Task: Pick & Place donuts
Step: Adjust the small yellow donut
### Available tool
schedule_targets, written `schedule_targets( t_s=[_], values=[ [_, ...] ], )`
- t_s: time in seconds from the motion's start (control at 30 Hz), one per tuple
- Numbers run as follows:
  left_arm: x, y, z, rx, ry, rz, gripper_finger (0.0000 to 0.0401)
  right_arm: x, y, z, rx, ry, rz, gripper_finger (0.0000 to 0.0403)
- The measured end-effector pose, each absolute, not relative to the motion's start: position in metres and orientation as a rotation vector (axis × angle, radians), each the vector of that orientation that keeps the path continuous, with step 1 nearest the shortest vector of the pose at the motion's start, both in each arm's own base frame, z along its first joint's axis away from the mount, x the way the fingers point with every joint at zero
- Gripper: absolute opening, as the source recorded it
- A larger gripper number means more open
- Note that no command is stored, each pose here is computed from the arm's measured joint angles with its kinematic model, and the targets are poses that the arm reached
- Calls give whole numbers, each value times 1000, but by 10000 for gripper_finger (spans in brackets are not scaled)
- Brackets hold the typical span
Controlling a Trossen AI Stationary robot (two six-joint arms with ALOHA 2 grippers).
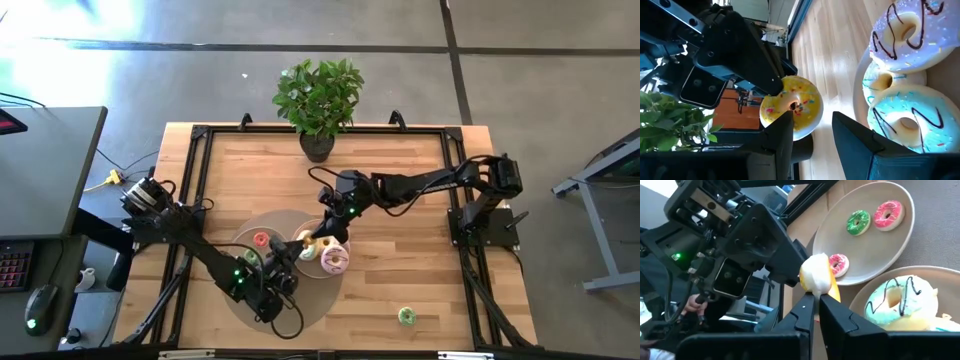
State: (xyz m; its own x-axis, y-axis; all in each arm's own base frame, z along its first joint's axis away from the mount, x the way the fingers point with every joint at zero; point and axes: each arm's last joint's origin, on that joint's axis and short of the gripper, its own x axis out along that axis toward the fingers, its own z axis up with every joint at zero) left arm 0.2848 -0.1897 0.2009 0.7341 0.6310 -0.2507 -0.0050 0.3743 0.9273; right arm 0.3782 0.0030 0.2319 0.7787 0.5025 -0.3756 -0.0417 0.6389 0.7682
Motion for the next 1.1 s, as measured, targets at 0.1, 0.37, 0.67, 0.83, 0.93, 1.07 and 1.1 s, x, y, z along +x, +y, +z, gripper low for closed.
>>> schedule_targets(
  t_s=[0.1, 0.37, 0.67, 0.83, 0.93, 1.07, 1.1],
  values=[
    [285, -190, 201, 1126, 652, 445, 133, 378, 3, 232, 829, 610, 317, 16],
    [282, -199, 204, 1143, 620, 418, 133, 377, -3, 229, 842, 633, 281, 16],
    [287, -195, 203, 1134, 640, 363, 133, 378, 0, 231, 864, 619, 297, 15],
    [295, -184, 204, 1112, 652, 407, 133, 378, 1, 231, 870, 631, 333, 19],
    [298, -180, 204, 1103, 662, 407, 133, 378, 1, 231, 870, 631, 333, 20],
    [299, -179, 203, 1098, 666, 396, 127, 378, 1, 231, 850, 628, 341, 18],
    [299, -179, 203, 1098, 667, 396, 120, 378, 1, 231, 848, 628, 341, 17]
  ],
)
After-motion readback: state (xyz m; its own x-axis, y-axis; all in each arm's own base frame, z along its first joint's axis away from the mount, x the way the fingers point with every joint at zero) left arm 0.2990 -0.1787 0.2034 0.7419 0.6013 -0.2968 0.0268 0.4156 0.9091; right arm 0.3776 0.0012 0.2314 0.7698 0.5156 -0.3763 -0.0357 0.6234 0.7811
